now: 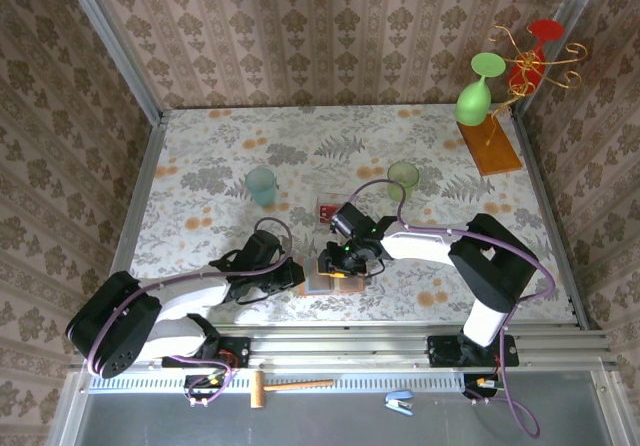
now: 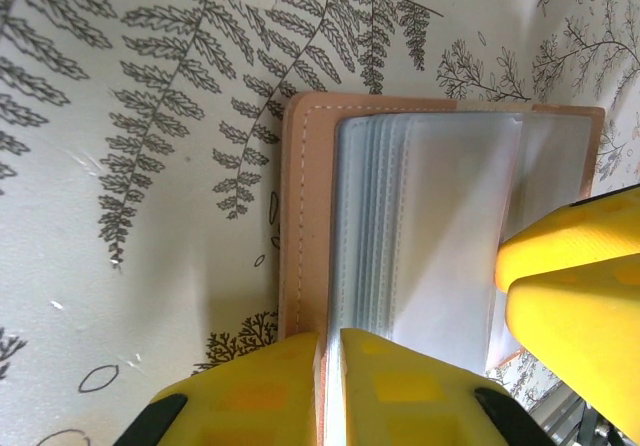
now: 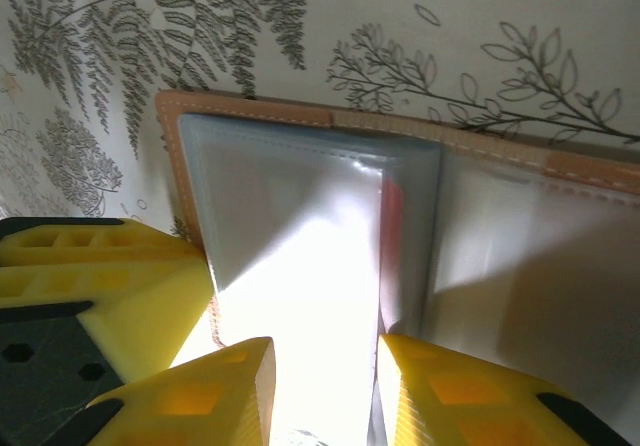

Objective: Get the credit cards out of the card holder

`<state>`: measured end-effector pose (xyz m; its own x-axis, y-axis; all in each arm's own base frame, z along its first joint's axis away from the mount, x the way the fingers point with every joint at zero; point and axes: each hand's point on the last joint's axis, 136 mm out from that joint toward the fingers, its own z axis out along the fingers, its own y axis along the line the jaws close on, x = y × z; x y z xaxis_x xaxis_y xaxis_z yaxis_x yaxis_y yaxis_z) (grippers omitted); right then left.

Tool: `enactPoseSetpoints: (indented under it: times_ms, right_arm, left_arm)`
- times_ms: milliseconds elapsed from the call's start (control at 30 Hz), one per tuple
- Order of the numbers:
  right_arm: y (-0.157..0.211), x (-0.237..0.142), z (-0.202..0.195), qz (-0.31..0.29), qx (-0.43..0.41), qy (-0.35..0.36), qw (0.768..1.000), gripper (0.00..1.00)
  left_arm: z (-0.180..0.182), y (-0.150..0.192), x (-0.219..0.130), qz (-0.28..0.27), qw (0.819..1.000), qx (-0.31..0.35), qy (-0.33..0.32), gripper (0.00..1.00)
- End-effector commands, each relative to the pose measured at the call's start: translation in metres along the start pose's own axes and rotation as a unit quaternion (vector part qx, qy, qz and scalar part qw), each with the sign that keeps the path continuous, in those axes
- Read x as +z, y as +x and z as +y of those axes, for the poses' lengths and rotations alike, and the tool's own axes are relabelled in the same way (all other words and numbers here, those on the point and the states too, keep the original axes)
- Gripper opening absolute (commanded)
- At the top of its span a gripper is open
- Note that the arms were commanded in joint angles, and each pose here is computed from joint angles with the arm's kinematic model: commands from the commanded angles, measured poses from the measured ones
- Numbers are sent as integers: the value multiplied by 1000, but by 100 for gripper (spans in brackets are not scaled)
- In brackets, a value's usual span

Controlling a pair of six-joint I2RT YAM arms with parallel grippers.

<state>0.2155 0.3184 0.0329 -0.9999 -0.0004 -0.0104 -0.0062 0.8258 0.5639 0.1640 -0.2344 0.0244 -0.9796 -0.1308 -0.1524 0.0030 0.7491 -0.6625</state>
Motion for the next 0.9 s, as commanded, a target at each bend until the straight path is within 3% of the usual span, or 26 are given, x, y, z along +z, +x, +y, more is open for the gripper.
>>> enactPoseSetpoints:
  times_ms: [0, 333, 867]
  right_arm:
    - [2, -2, -15, -3, 6, 22, 1000, 33]
    - [-1, -4, -20, -5, 11, 24, 1000, 33]
    - [0, 0, -23, -5, 18, 8, 1000, 30]
  left_arm:
    - [12, 7, -1, 6, 1000, -9, -19, 14]
    - [10, 5, -1, 5, 1000, -9, -17, 14]
    - [-45, -21, -17, -18, 999, 4, 43, 17]
